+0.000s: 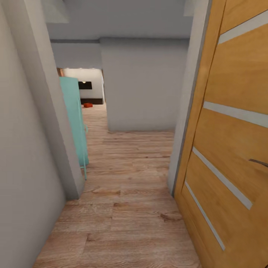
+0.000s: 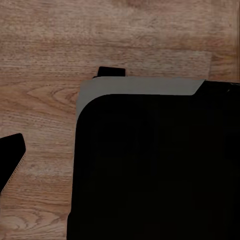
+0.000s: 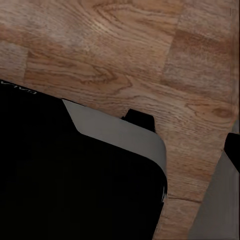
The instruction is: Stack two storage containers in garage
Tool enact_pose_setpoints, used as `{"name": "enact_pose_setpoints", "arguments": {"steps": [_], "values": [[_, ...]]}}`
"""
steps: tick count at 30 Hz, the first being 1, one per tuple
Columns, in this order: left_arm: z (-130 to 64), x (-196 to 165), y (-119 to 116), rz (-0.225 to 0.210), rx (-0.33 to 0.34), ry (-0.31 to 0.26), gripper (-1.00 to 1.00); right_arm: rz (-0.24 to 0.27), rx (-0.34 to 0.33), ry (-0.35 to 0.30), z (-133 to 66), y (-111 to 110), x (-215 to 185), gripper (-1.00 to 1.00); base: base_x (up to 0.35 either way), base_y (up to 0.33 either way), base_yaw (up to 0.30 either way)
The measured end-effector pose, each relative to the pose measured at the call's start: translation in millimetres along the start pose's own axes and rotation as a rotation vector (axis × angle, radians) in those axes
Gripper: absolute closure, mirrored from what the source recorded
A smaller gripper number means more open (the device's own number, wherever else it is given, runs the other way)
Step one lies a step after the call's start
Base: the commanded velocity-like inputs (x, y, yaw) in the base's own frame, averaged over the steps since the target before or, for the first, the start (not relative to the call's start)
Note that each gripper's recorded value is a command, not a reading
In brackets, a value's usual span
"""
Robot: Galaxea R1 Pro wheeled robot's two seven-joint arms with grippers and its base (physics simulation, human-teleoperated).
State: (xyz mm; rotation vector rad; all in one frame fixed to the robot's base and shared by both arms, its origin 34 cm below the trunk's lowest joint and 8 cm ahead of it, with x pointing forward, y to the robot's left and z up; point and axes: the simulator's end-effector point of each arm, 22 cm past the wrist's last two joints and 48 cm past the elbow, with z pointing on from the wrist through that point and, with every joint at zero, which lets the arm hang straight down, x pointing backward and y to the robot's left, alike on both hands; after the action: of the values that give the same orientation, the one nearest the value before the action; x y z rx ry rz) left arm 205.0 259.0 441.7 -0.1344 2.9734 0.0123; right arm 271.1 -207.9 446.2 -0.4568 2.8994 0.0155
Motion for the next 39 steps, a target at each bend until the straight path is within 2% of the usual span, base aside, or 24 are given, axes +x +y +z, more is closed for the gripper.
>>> {"name": "enact_pose_setpoints", "arguments": {"steps": [4,9,39], "values": [[0.0,1.0,-0.2,0.0,0.0,0.002,-1.0,0.008,0.014,0.008,-1.3,-10.4,18.0,-1.0,0.322,0.0,0.001],[0.0,1.2,-0.1,0.0,0.0,0.003,-1.0,0.01,0.016,0.018,-2.4,-12.2,29.8,-1.0,0.322,0.0,0.0],[-0.1,2.5,-0.1,0.0,0.0,0.008,-1.0,0.01,0.015,0.021,-2.5,-10.8,31.0,-1.0,0.322,0.0,0.0]]}}
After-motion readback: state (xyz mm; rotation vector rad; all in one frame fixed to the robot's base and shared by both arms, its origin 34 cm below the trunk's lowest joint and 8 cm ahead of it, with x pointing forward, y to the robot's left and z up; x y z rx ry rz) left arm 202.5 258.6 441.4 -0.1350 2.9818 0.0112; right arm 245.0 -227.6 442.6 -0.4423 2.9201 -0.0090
